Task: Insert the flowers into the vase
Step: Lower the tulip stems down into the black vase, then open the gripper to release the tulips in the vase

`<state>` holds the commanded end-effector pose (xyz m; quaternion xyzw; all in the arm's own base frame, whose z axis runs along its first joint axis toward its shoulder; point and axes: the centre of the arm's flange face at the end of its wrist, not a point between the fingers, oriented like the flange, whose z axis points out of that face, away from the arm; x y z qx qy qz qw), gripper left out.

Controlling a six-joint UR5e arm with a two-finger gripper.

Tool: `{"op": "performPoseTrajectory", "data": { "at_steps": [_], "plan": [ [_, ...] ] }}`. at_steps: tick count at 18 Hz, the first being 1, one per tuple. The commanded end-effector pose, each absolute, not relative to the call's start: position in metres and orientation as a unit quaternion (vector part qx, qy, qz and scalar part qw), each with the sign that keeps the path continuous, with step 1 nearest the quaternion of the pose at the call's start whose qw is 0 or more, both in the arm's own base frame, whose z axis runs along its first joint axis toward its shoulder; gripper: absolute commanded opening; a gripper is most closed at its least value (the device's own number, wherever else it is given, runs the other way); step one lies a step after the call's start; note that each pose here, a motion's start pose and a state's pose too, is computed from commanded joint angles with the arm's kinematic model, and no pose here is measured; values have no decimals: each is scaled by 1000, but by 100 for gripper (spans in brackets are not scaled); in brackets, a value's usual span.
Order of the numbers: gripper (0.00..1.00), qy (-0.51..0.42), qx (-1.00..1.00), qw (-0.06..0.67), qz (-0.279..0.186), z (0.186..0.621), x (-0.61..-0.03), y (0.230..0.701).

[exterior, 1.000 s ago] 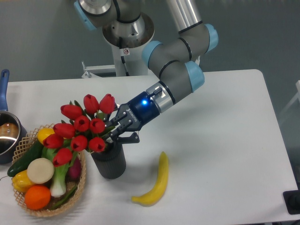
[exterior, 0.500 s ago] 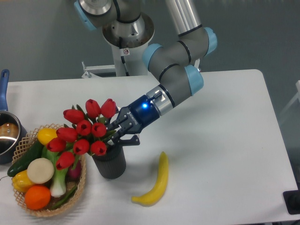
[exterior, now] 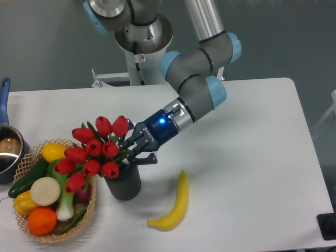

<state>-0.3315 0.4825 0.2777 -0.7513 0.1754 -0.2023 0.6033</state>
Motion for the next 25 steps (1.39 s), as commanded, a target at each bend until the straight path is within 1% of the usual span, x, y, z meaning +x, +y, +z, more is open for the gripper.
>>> {"op": "performPoseTrajectory", "data": {
  "at_steps": [5, 7, 10, 11, 12, 13, 15, 16, 18, 20, 22, 23, 25],
  "plan": [
    [28, 173, -752, 602, -203, 275, -332, 481],
    [30, 174, -752, 602, -203, 274, -331, 481],
    [30, 175, -752, 603, -201, 274, -332, 481],
    [32, 175, -752, 603, -201, 274, -332, 481],
    [37, 174, -752, 603, -201, 274, -333, 480],
    [38, 173, -752, 603, -200, 274, -333, 480],
    [46, 173, -752, 604, -199, 275, -334, 479],
    [46, 173, -752, 604, -199, 275, -334, 479],
    [53, 174, -752, 604, -199, 276, -334, 479],
    [54, 174, -752, 604, -198, 276, -335, 479],
    [69, 173, -752, 605, -196, 276, -337, 477],
    [74, 174, -752, 605, -194, 276, -338, 477],
    [97, 180, -750, 610, -180, 278, -345, 471]
  ]
}}
